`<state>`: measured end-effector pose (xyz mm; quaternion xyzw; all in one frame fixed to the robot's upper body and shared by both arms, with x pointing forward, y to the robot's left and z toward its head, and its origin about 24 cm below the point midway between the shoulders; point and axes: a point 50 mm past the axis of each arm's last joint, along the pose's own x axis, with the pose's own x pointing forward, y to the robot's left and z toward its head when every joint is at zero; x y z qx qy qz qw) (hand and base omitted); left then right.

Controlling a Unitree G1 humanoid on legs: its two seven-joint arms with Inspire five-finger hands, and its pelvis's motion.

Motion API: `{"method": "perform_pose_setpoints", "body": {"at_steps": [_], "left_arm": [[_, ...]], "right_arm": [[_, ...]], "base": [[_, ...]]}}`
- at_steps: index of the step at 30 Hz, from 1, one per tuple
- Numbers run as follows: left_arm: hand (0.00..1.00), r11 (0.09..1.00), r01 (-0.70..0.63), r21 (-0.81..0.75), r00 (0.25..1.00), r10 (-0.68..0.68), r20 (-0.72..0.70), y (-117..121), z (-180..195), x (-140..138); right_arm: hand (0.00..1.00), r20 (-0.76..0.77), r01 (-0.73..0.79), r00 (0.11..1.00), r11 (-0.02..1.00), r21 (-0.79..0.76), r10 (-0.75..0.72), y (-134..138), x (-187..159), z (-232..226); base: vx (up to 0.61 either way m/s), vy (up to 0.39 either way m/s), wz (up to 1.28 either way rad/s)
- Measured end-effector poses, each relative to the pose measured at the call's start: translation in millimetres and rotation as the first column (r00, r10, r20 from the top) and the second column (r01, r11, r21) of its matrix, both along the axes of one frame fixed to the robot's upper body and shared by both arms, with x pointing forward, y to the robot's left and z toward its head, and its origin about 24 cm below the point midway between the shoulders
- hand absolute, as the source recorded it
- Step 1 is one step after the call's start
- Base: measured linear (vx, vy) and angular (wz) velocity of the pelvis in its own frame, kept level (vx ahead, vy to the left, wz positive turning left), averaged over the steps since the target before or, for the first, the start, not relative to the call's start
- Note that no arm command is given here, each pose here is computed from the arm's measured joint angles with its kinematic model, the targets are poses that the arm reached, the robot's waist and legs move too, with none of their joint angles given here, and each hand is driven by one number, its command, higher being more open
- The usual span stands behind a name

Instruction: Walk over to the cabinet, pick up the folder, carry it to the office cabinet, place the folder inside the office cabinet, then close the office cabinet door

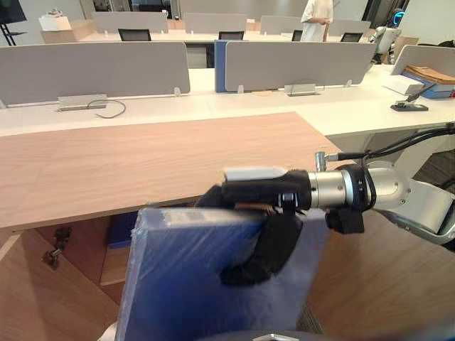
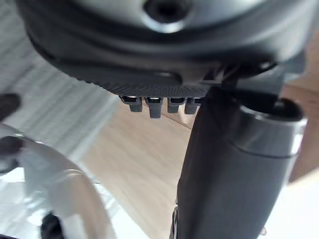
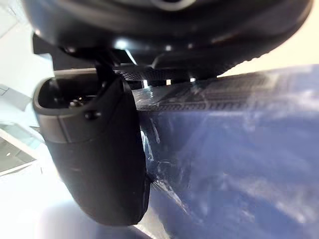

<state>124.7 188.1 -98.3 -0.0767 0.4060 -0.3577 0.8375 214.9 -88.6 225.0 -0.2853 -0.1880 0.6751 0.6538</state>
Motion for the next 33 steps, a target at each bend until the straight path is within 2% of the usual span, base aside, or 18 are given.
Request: {"method": "perform_pose_setpoints", "body": {"at_steps": [3,5,7,8,10,11,13,17,19,21,25,28,30,31,32,33], "left_arm": [[1.0,0.996,-0.037,0.086,0.985,0.051,-0.163,8.0,-28.3,-27.2],[1.0,0.981,-0.164,0.103,0.963,0.182,-0.198,9.9,-39.2,-29.5],[1.0,0.917,-0.362,0.166,0.893,0.392,-0.22,5.8,-53.6,-35.6],[1.0,0.907,-0.385,0.17,0.882,0.416,-0.221,6.0,-54.6,-36.1],[1.0,0.819,-0.518,0.245,0.797,0.566,-0.208,6.3,-61.7,-39.7],[1.0,0.796,-0.541,0.271,0.777,0.596,-0.201,8.1,-62.9,-40.3],[1.0,0.708,-0.618,0.342,0.698,0.694,-0.175,10.9,-66.2,-42.7],[1.0,0.582,-0.669,0.461,0.594,0.792,-0.138,22.4,-68.6,-49.6],[1.0,0.497,-0.685,0.532,0.517,0.847,-0.125,32.9,-70.2,-63.5],[1.0,0.458,-0.677,0.576,0.479,0.869,-0.128,36.4,-71.5,-75.4],[1.0,0.413,-0.667,0.62,0.44,0.89,-0.12,37.5,-72.7,-86.4],[1.0,0.407,-0.654,0.637,0.433,0.893,-0.126,35.0,-73.7,-91.3],[1.0,0.412,-0.646,0.642,0.443,0.888,-0.125,33.3,-73.9,-93.9],[1.0,0.422,-0.639,0.643,0.459,0.88,-0.121,31.1,-73.9,-92.3],[1.0,0.424,-0.638,0.643,0.463,0.878,-0.12,30.1,-74.0,-91.8],[1.0,0.428,-0.638,0.639,0.467,0.876,-0.12,28.1,-74.1,-90.5]], "right_arm": [[0.0,0.058,0.007,0.998,1.0,-0.008,-0.006,0.1,-0.7,0.9],[0.0,0.148,0.033,0.988,0.999,-0.015,-0.031,-2.4,-3.2,-0.3],[0.0,0.278,0.061,0.959,0.998,-0.01,-0.056,-4.8,-9.2,-8.6],[0.0,0.279,0.065,0.958,0.998,-0.006,-0.061,-4.9,-9.2,-10.6],[0.0,0.192,0.105,0.976,0.994,0.015,-0.106,-4.0,-7.3,-39.4],[0.0,0.159,0.115,0.981,0.993,0.007,-0.114,-2.4,-5.9,-49.7],[0.0,0.092,0.152,0.985,0.984,-0.093,-0.144,2.7,1.6,-91.3],[0.0,0.085,0.206,0.978,0.928,-0.31,-0.188,0.2,11.2,-149.5],[0.0,0.097,0.234,0.972,0.89,-0.391,-0.213,-4.4,12.9,-175.1],[0.0,0.137,0.23,0.973,0.843,-0.487,-0.187,-7.2,12.3,-198.0],[0.0,0.215,0.234,0.969,0.731,-0.641,-0.121,-17.9,8.5,-238.2],[0.0,0.226,0.278,0.96,0.686,-0.673,-0.168,-28.0,5.5,-259.9],[0.0,0.191,0.426,0.896,0.655,-0.624,-0.4,-40.5,13.3,-270.7],[0.0,0.148,0.597,0.752,0.57,-0.565,-0.642,-53.8,26.1,-277.4],[0.0,0.124,0.662,0.673,0.52,-0.54,-0.729,-59.5,31.6,-279.5],[0.0,0.088,0.748,0.541,0.431,-0.505,-0.837,-69.9,38.9,-281.4]], "base": [[-0.02,0.01,-0.02],[-0.03,0.026,-0.03],[-0.02,0.039,-0.05],[0.0,0.0,0.0],[0.0,0.0,0.0],[-0.04,0.003,0.03],[-0.06,0.006,0.05],[-0.05,0.005,0.06],[-0.02,-0.01,0.11],[0.0,-0.005,0.14],[-0.03,0.008,0.2],[-0.05,0.016,0.21],[-0.06,0.01,0.26],[-0.06,0.01,0.23],[-0.06,0.016,0.22],[-0.05,0.023,0.23]]}}
